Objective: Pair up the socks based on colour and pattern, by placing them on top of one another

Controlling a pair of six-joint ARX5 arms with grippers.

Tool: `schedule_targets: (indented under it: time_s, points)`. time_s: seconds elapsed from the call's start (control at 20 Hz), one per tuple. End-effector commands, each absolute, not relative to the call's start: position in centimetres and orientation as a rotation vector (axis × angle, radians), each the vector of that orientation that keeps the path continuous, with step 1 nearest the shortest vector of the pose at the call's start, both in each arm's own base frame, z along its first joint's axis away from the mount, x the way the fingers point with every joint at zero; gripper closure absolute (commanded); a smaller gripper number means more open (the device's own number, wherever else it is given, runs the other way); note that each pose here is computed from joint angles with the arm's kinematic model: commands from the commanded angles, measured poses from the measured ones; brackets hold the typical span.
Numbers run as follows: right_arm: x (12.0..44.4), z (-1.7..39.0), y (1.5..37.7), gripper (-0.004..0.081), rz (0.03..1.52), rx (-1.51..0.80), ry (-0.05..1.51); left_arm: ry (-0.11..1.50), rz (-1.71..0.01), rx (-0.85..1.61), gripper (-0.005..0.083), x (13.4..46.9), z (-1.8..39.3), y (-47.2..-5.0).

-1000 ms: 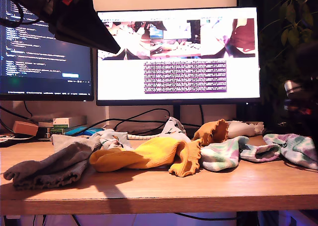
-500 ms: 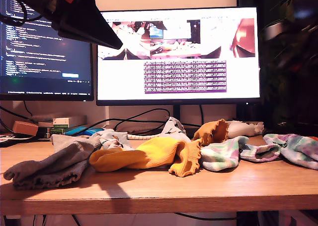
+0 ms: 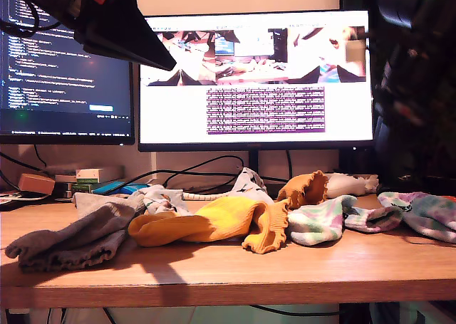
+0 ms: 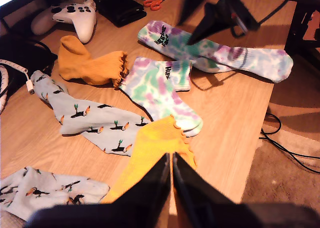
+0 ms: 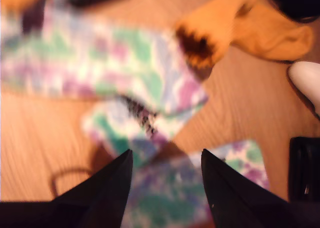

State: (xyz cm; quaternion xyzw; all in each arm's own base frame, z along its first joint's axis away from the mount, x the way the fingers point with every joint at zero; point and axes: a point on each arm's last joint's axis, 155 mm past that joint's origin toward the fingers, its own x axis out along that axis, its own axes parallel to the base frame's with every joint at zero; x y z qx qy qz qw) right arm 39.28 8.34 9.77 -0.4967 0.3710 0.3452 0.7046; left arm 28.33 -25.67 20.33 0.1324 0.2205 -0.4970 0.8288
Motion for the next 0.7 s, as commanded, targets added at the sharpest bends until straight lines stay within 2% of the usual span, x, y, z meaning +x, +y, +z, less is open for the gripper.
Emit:
schedule_targets:
  time_s: [0.0,0.2,0.35,0.65]
  points:
    - [38.6,7.9,8.8,0.0385,0.824,-1.184,0.863,0.495,-1.061,0.284,0.0797,28.1,19.2,-25.7]
    - [38.7,7.6,10.4,0.0383,0.879,-1.217,0.813,0.492,-1.061,0.285,0.0797,28.1,19.3,-25.7]
    - [37.7,5.8,10.5,0.0383,0.952,-1.248,0.859,0.494,-1.061,0.284,0.0797,28.1,19.3,-25.7]
    - [37.6,4.4,11.1,0.0383,1.002,-1.259,0.861,0.494,-1.061,0.284,0.0797,28.1,19.3,-25.7]
